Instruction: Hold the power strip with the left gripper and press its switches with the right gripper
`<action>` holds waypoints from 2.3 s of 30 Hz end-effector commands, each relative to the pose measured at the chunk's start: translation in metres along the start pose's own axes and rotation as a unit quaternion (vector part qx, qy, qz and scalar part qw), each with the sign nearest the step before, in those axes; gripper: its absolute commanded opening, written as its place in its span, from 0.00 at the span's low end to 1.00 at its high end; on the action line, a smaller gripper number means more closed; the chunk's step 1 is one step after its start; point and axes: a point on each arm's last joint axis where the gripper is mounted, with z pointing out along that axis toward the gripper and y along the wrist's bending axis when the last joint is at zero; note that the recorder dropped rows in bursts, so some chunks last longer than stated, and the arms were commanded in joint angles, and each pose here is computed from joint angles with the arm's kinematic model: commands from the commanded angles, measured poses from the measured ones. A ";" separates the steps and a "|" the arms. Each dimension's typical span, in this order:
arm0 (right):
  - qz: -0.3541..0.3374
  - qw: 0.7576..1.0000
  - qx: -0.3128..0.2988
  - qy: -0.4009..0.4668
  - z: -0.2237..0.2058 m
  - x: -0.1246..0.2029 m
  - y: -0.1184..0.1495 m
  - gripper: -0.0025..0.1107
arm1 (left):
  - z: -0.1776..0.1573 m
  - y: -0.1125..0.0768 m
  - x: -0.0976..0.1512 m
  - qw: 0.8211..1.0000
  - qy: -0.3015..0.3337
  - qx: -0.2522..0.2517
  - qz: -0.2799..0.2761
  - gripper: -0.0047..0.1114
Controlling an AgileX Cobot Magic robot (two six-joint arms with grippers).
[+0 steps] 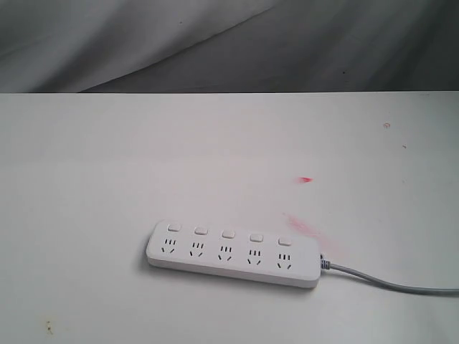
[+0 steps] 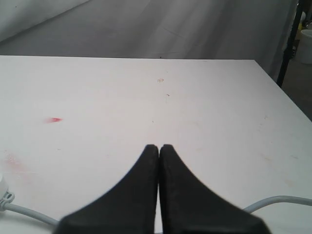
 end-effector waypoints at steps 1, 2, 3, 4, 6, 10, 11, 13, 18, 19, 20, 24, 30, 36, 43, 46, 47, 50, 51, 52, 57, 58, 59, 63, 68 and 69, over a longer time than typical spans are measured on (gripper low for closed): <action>0.004 1.000 0.003 0.000 0.000 0.001 0.000 0.02 | 0.000 0.000 0.001 1.000 -0.004 0.002 0.001 0.04; 0.004 1.000 0.003 0.000 0.000 0.001 0.000 0.02 | 0.000 0.000 0.001 1.000 -0.004 0.002 0.001 0.04; 0.004 1.000 0.003 0.000 0.000 0.001 0.000 0.02 | 0.000 0.000 0.001 1.000 -0.004 0.002 0.001 0.04; 0.004 1.000 0.003 0.000 0.000 0.001 0.000 0.02 | 0.000 0.000 0.001 1.000 -0.004 0.002 0.001 0.04; 0.004 1.000 0.003 0.000 0.000 0.001 0.000 0.02 | 0.000 0.000 0.001 1.000 -0.004 0.001 0.006 0.04; 0.004 1.000 0.003 0.000 0.000 0.001 0.000 0.02 | 0.000 0.001 -0.003 0.999 -0.024 -0.007 0.038 0.04; 0.004 1.000 0.003 0.000 0.000 0.001 0.000 0.02 | 0.000 0.001 -0.005 0.999 -0.036 -0.008 0.036 0.04; 0.004 1.000 0.003 0.000 0.000 0.001 0.000 0.02 | -0.001 0.002 -0.012 0.997 -0.070 -0.011 0.037 0.04; 0.004 1.000 0.003 0.000 0.000 0.001 0.000 0.02 | -0.004 0.002 -0.025 0.988 -0.147 -0.019 0.040 0.04; 0.004 1.000 0.003 0.000 0.000 0.001 0.000 0.02 | -0.004 0.003 -0.026 0.987 -0.153 -0.020 0.040 0.04; 0.004 1.000 0.003 0.000 0.000 0.001 0.000 0.02 | -0.004 0.003 -0.027 0.986 -0.158 -0.020 0.040 0.04; 0.004 1.000 0.003 0.000 0.000 0.001 0.000 0.02 | -0.005 0.003 -0.028 0.985 -0.164 -0.021 0.040 0.04; 0.004 1.000 0.003 0.000 0.000 0.001 0.000 0.02 | -0.012 0.007 -0.044 0.956 -0.261 -0.003 -0.137 0.04; 0.004 1.000 0.003 0.000 0.000 0.001 0.000 0.02 | -0.010 0.002 -0.038 0.977 -0.123 0.014 -0.171 0.04; 0.004 1.000 0.003 0.000 0.000 0.001 0.000 0.02 | -0.042 0.004 -0.107 0.966 -0.185 0.028 -0.176 0.04; 0.004 1.000 0.003 0.000 0.000 0.001 0.000 0.02 | -0.050 0.004 -0.128 0.970 -0.183 0.024 -0.155 0.04; 0.004 1.000 0.003 0.000 0.000 0.001 0.000 0.02 | -0.053 0.006 -0.134 0.974 -0.188 0.013 -0.122 0.04; 0.004 1.000 0.003 0.000 0.000 0.001 0.000 0.02 | -0.061 0.007 -0.148 0.972 -0.211 0.008 -0.106 0.04; 0.004 1.000 0.003 0.000 0.000 0.001 0.000 0.02 | -0.063 0.007 -0.150 0.971 -0.215 0.009 -0.106 0.04; 0.004 1.000 0.003 0.000 0.000 0.001 0.000 0.02 | -0.064 0.007 -0.151 0.974 -0.209 0.001 -0.086 0.04; 0.004 1.000 0.003 0.000 0.000 0.001 0.000 0.02 | -0.064 0.006 -0.149 0.974 -0.195 0.016 -0.117 0.04; 0.004 1.000 0.003 0.000 0.000 0.001 0.000 0.02 | -0.064 0.005 -0.148 0.975 -0.187 0.015 -0.116 0.04; 0.004 1.000 0.003 0.000 0.000 0.001 0.000 0.02 | -0.063 0.005 -0.147 0.976 -0.184 0.015 -0.116 0.04; 0.004 1.000 0.003 0.000 0.000 0.001 0.000 0.02 | -0.053 0.001 -0.149 0.981 -0.163 0.036 -0.095 0.04; 0.004 1.000 0.003 0.000 0.000 0.001 0.000 0.02 | -0.019 -0.012 -0.183 0.991 -0.077 0.104 0.021 0.04; 0.004 1.000 0.003 0.000 0.000 0.001 0.000 0.02 | -0.012 -0.014 -0.191 0.990 -0.066 0.120 0.036 0.04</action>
